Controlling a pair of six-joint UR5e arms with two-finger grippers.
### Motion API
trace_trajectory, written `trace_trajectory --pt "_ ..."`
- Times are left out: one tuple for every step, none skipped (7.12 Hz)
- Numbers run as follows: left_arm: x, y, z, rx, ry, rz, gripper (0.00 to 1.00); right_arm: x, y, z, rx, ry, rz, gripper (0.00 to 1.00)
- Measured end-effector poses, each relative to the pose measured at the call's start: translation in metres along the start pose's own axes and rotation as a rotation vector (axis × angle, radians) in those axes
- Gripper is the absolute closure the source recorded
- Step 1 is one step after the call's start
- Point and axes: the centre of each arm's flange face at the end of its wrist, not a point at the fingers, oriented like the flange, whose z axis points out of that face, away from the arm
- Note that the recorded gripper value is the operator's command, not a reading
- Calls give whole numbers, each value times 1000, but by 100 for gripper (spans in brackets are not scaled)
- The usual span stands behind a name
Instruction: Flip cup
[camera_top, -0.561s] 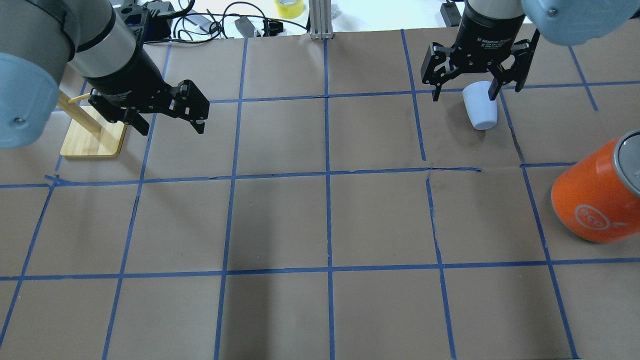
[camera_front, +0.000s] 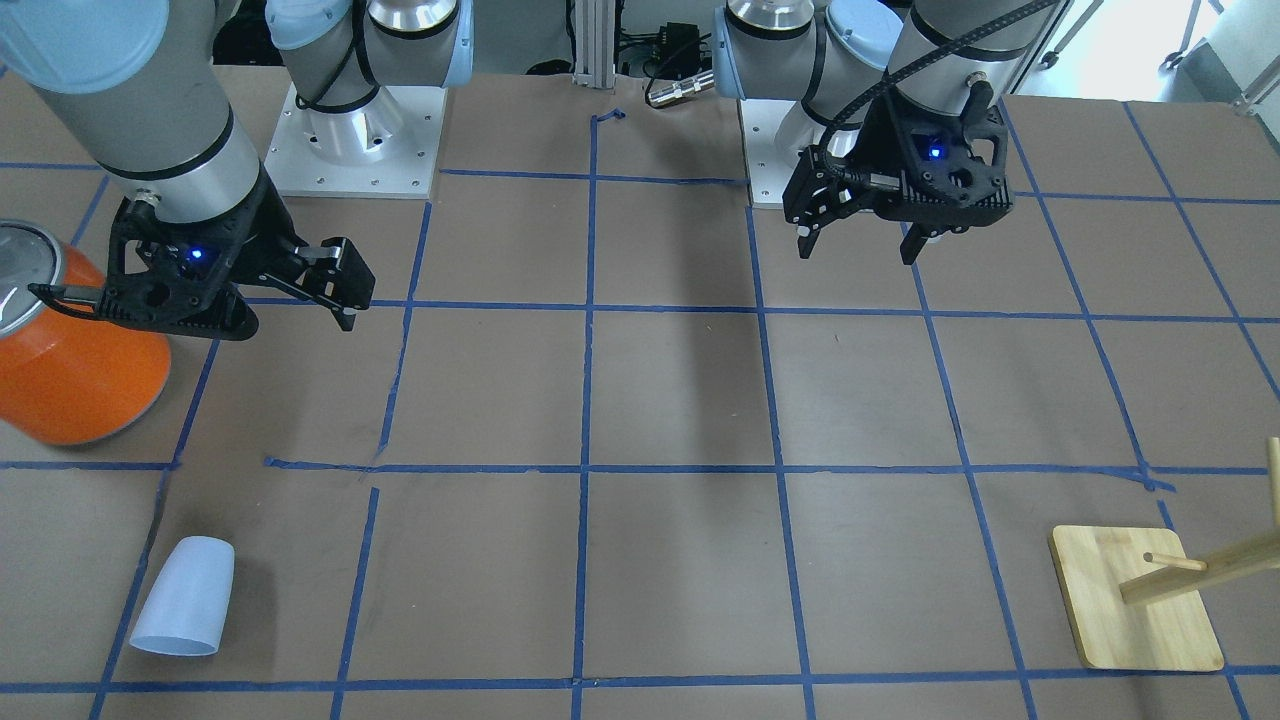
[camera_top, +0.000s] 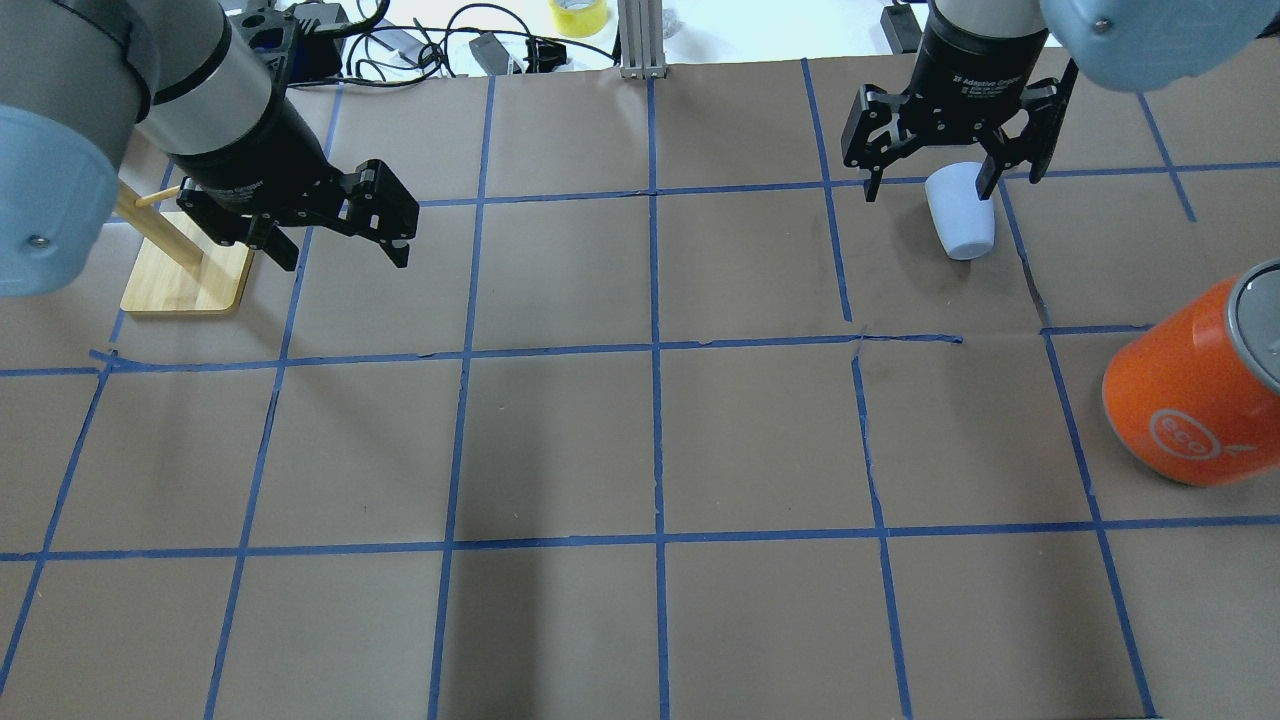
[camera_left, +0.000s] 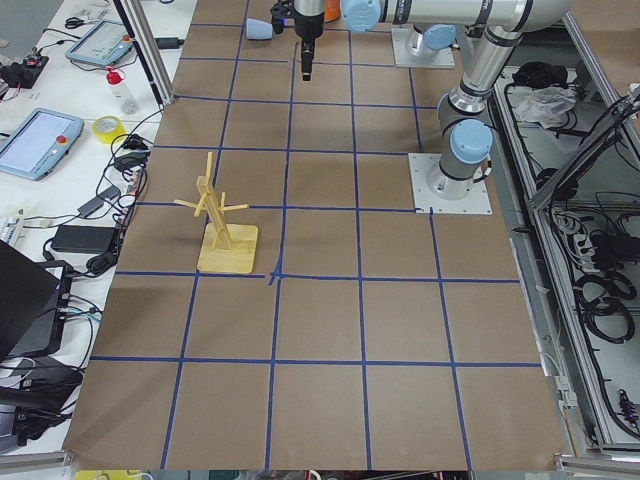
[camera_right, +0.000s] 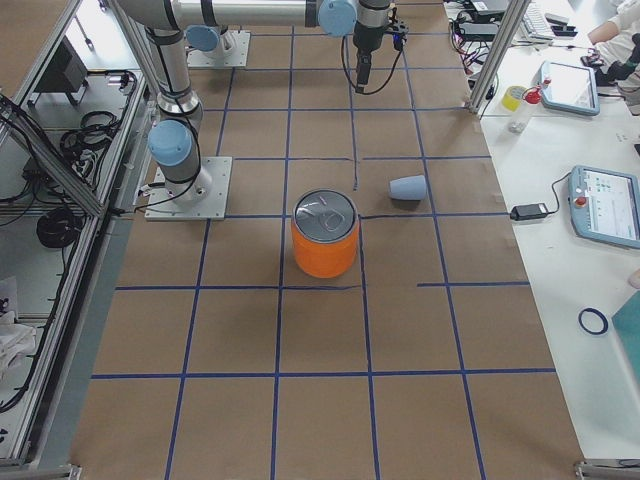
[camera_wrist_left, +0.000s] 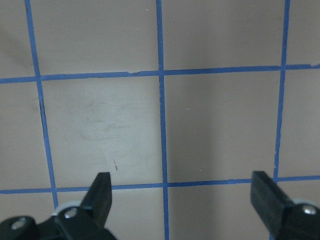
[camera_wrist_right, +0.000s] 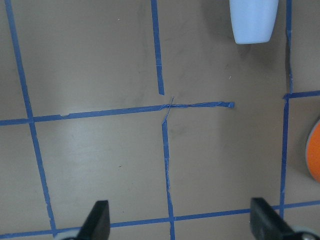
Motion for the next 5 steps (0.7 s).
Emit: trace_trajectory --pt "0 0 0 0 0 0 0 0 0 0 1 -1 0 0" --pt "0 0 0 0 0 0 0 0 0 0 3 -2 0 0" --pt "0 0 0 0 1 0 0 0 -1 0 6 -1 0 0" --pt "0 0 0 0 1 0 0 0 -1 1 7 2 0 0" --pt "0 0 0 0 1 0 0 1 -2 1 7 3 1 0"
